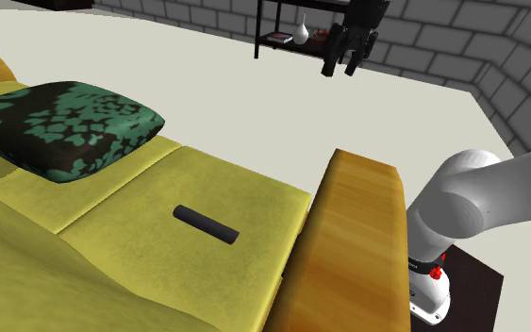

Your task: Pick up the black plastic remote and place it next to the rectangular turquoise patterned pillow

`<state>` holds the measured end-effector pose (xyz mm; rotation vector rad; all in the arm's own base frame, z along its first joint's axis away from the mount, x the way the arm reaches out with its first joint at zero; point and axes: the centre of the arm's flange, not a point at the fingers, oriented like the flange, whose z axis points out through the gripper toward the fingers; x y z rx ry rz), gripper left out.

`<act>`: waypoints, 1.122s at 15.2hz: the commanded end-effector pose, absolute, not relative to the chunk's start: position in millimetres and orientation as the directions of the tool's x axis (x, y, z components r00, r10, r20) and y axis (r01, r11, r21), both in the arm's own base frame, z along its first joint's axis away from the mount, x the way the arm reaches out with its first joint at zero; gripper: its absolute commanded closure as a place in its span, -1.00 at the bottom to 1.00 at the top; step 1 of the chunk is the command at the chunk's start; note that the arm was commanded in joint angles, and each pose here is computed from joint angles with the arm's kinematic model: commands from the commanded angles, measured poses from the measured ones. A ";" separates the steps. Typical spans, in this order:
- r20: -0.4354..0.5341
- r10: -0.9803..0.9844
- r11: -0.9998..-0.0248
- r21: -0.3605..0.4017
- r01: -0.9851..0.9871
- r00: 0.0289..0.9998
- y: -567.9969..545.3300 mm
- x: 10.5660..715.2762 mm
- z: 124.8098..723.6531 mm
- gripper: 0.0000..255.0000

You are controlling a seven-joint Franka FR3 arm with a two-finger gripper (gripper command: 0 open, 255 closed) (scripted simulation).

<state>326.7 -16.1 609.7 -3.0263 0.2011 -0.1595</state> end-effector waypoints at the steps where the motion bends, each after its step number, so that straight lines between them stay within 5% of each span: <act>1: 0.097 -0.137 -0.986 -0.111 -0.126 0.986 -16.1 326.7 609.7 -1.00; 17: 0.058 0.062 -0.994 -0.089 0.067 0.996 137.7 380.3 472.4 -1.00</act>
